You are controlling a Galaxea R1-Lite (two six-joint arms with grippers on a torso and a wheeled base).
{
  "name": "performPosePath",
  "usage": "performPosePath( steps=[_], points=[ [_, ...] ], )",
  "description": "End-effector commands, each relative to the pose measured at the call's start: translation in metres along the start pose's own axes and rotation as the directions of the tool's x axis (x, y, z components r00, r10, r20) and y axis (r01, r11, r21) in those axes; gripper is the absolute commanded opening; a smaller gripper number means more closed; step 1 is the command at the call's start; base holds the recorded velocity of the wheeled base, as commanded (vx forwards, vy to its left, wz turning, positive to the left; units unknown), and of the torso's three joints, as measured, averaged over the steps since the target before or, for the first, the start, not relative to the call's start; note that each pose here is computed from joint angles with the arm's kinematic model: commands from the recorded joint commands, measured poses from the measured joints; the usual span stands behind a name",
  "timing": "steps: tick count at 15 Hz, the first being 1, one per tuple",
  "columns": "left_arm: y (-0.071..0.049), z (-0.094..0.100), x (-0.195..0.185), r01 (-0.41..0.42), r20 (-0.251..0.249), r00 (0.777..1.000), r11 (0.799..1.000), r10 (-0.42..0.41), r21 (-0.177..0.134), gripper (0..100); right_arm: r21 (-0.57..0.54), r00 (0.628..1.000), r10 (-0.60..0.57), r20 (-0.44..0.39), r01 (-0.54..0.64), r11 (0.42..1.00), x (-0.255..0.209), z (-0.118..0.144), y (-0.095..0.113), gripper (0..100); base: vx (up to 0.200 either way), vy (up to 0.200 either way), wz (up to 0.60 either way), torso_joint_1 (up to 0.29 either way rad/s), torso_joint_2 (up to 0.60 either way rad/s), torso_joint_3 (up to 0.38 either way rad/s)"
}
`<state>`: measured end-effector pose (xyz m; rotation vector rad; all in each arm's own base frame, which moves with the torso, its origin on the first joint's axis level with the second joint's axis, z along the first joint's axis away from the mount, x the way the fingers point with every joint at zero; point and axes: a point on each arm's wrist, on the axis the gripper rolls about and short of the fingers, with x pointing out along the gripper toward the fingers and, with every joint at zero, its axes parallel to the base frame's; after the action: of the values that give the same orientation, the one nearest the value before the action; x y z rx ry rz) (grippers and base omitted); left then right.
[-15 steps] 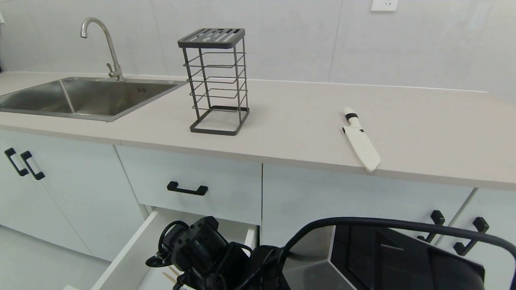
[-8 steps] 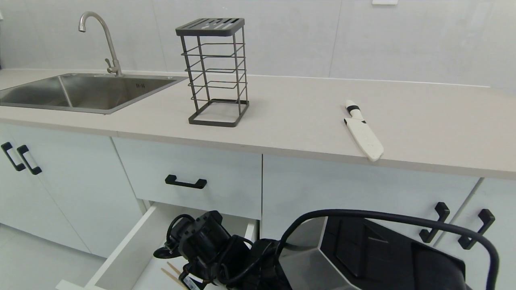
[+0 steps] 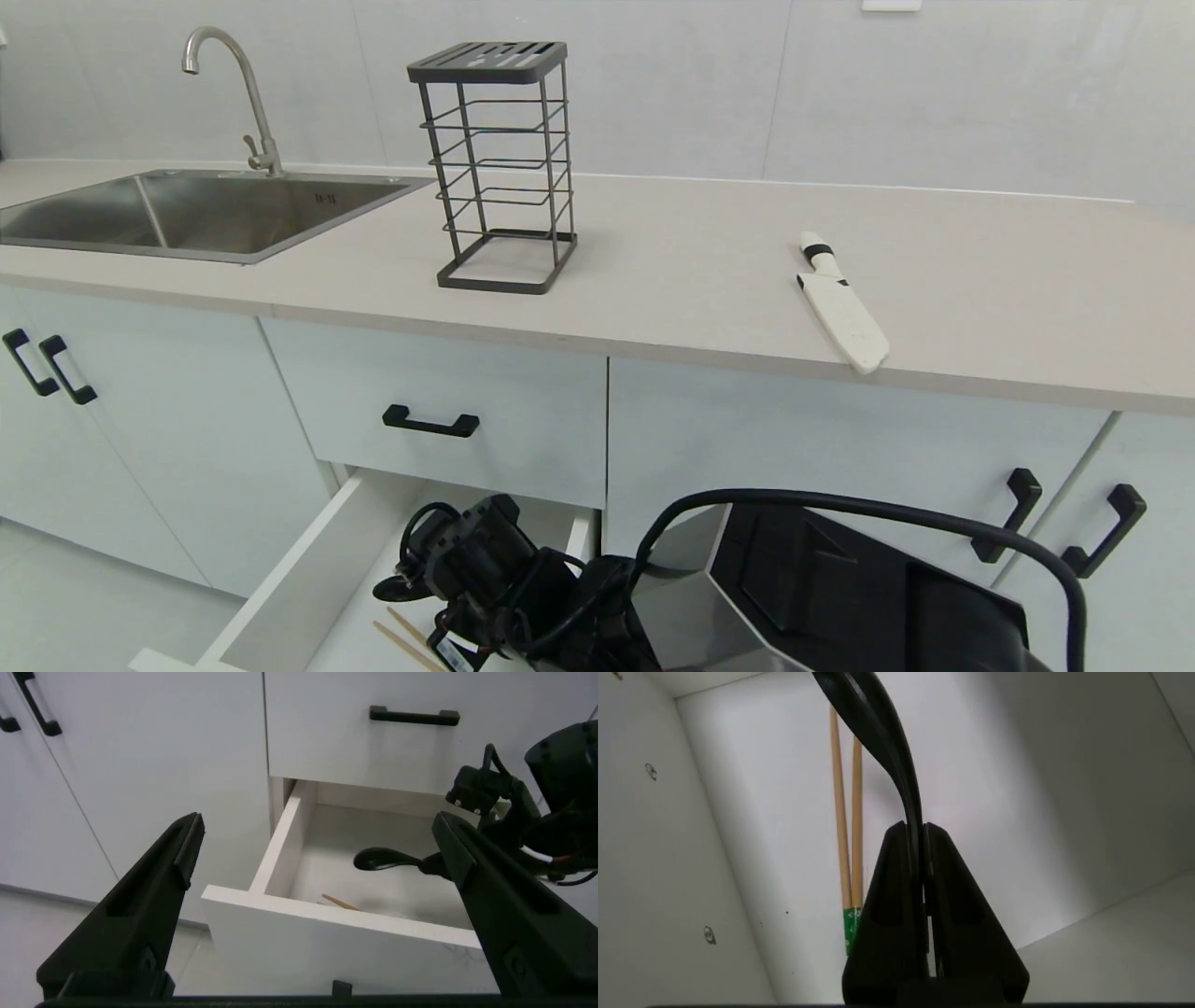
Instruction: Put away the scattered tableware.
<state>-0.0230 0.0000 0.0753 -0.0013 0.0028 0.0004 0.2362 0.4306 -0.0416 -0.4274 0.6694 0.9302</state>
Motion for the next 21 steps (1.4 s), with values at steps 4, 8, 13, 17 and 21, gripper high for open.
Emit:
performPosePath(
  steps=[4, 8, 13, 17, 21],
  points=[
    [0.0, 0.0, 0.0, -0.001, -0.002, 1.0, 1.0, 0.001, 0.0, 100, 0.002, 0.997, -0.074, -0.006, 0.074, 0.997, 0.002, -0.002, -0.003, 100, 0.0, 0.0, 0.0, 0.0, 0.0, 0.0],
    [0.0, 0.0, 0.0, 0.0, -0.002, 1.0, 1.0, 0.0, 0.0, 100, 0.005, 0.995, -0.096, 0.012, 0.096, 0.995, -0.005, 0.006, -0.004, 100, 0.0, 0.0, 0.0, 0.0, 0.0, 0.0],
    [0.0, 0.0, 0.0, -0.001, -0.002, 1.0, 1.0, 0.001, 0.0, 100, 0.023, 0.987, -0.129, 0.096, 0.127, 0.992, -0.035, 0.038, -0.008, 100, 0.0, 0.0, 0.0, 0.0, 0.0, 0.0],
    [0.0, 0.0, 0.0, 0.0, -0.002, 1.0, 1.0, 0.0, 0.0, 100, 0.018, 0.983, -0.108, 0.147, 0.106, 0.994, -0.063, 0.056, 0.001, 100, 0.0, 0.0, 0.0, 0.0, 0.0, 0.0],
    [0.0, 0.0, 0.0, -0.001, -0.002, 1.0, 1.0, 0.001, 0.0, 100, -0.065, 0.976, 0.14, 0.164, -0.131, 0.989, -0.099, 0.055, 0.081, 100, 0.0, 0.0, 0.0, 0.0, 0.0, 0.0]
  ],
)
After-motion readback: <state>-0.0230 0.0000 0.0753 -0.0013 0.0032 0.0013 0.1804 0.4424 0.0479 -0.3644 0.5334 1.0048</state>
